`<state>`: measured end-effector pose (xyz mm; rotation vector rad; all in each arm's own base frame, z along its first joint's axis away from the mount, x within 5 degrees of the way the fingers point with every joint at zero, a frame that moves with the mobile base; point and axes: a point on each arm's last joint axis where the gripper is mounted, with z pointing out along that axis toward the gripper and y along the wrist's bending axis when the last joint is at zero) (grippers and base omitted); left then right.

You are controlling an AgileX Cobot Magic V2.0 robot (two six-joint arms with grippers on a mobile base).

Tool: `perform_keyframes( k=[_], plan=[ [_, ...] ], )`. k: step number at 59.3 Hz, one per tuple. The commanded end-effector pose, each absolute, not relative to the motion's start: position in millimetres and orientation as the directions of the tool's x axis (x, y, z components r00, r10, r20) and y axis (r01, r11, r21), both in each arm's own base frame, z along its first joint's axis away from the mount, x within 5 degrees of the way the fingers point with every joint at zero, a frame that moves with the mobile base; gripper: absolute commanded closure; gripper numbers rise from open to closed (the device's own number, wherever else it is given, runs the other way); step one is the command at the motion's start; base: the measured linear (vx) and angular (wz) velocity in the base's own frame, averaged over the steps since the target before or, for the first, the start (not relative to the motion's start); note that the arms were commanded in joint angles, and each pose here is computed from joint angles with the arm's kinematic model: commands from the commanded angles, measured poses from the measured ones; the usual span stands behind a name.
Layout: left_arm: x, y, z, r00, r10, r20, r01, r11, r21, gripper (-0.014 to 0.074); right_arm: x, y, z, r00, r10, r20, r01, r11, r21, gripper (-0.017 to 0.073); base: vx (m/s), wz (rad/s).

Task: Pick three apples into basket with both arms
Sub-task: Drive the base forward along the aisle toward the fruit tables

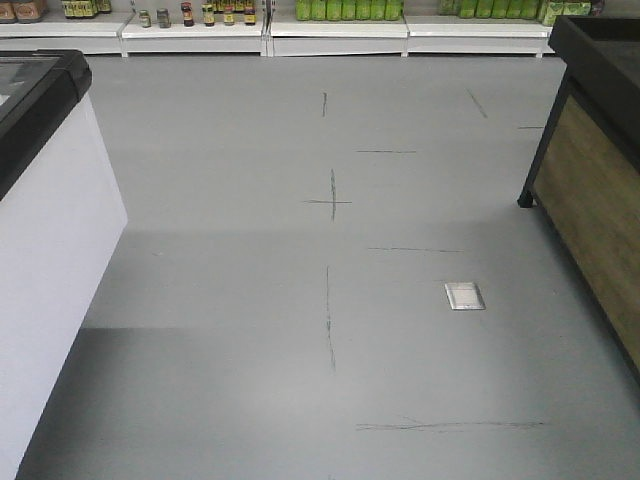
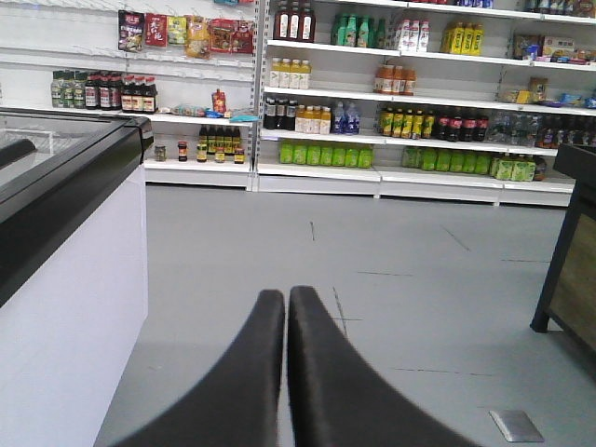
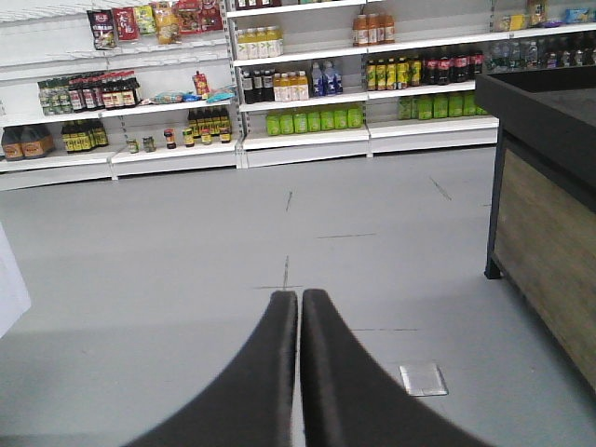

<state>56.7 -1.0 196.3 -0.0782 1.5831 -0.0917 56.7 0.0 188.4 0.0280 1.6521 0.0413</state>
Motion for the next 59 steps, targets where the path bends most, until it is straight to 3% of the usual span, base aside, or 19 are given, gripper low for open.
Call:
perform_keyframes(
  k=[1,59],
  plan=[
    [55.1,0.2,211.5,0.083,-0.115,-0.99,0.004,0.993,-0.115,0.0599,58.0,0.4,193.4,-0.019,0.02,-1.0,-0.011,1.0,0.02,0.0564,0.0,0.0],
    [55.1,0.2,211.5,0.083,-0.115,-0.99,0.004,0.993,-0.115,0.0599,58.0,0.4,193.4,-0.019,0.02,-1.0,-0.011,1.0,0.02,0.0564,0.0,0.0]
  ],
)
